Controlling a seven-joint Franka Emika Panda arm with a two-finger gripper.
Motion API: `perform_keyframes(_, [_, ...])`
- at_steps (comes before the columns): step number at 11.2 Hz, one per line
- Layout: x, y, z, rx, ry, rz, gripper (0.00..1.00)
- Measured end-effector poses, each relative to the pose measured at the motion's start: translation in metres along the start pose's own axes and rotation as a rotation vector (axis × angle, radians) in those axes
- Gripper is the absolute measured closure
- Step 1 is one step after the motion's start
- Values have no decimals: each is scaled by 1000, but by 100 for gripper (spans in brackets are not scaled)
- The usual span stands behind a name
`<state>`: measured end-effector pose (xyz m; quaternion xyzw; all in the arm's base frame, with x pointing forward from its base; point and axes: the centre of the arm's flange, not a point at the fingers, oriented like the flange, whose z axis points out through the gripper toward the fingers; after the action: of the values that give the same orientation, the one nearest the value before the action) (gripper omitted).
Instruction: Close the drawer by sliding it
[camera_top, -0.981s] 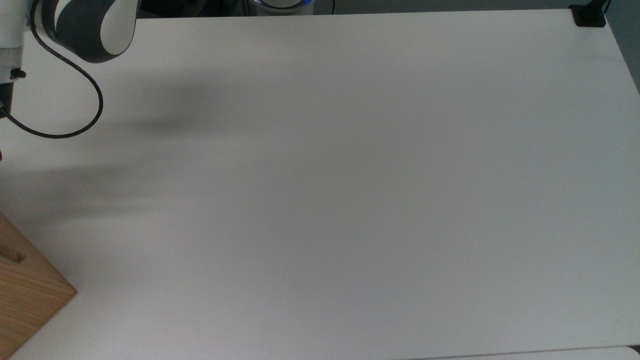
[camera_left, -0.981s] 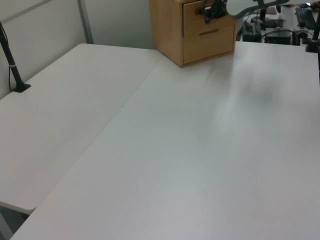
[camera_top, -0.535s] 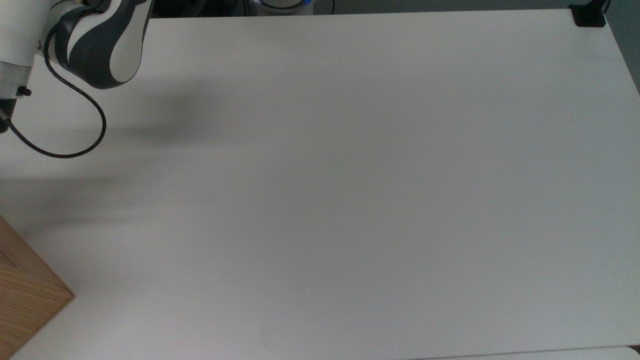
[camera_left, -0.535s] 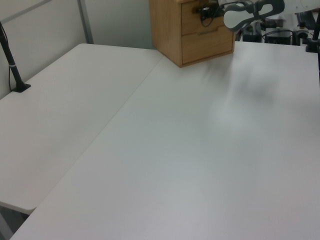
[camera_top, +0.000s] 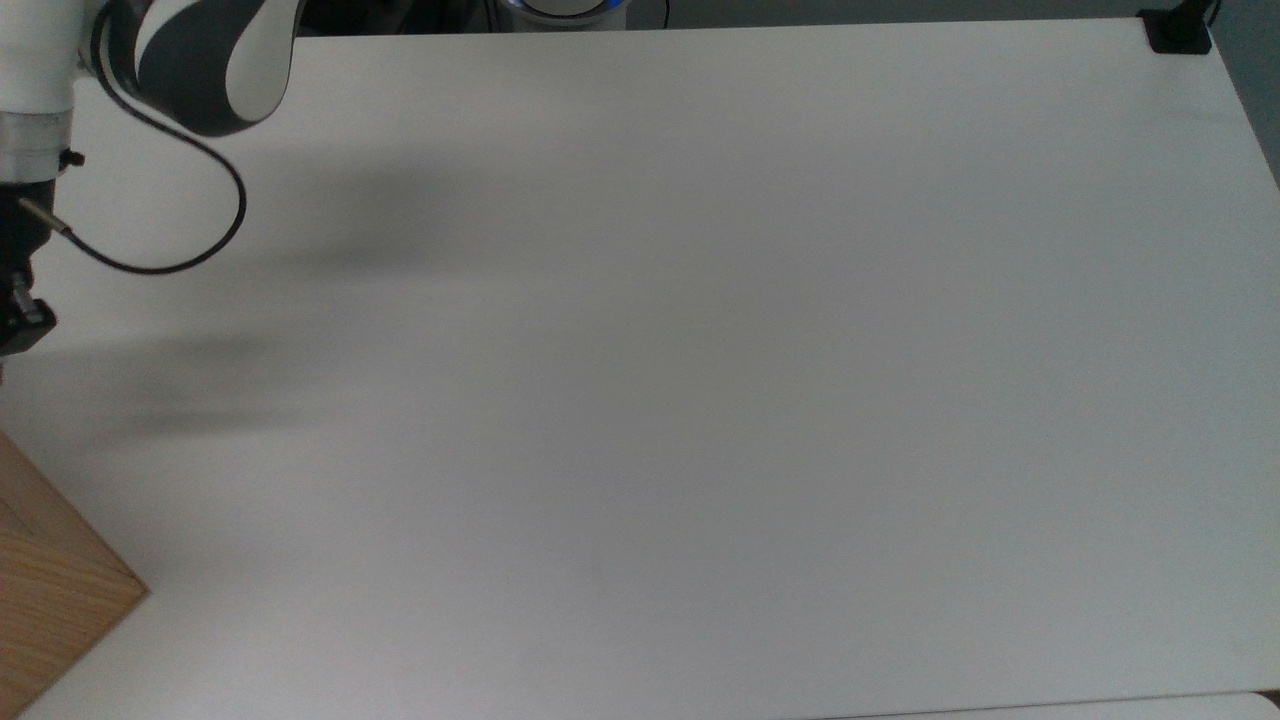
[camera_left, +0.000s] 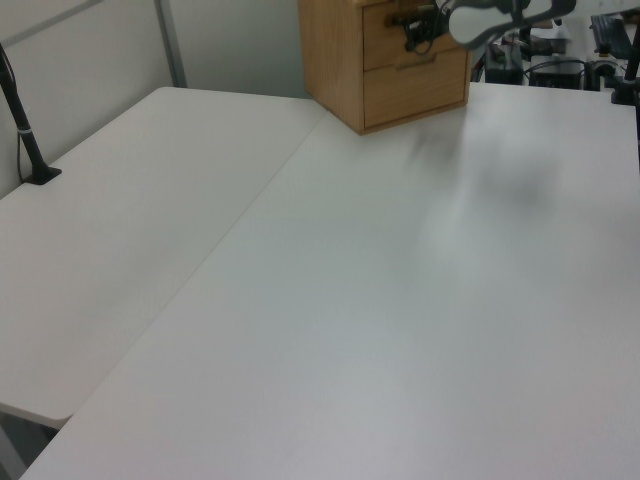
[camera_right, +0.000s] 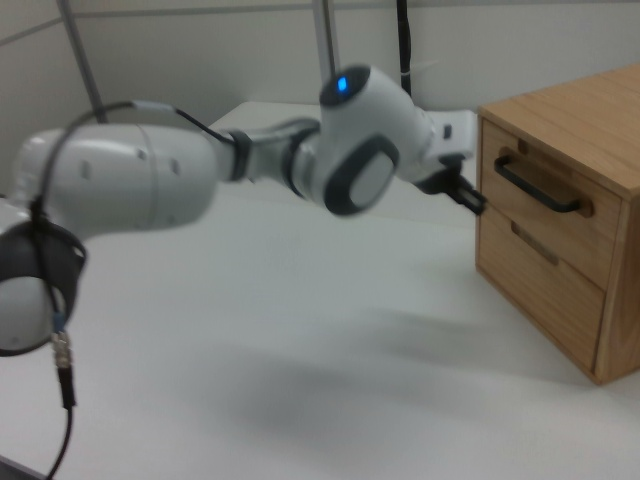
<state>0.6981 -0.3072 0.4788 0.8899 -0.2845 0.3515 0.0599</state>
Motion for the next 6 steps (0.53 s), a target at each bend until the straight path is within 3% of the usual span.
perform_keyframes(3, [-15, -36, -77, 6, -373, -181, 94])
perform_keyframes(4, [-24, -49, -103, 18, -458, -224, 86])
perform_keyframes(6, [-49, -83, -149, 50, -587, -315, 58])
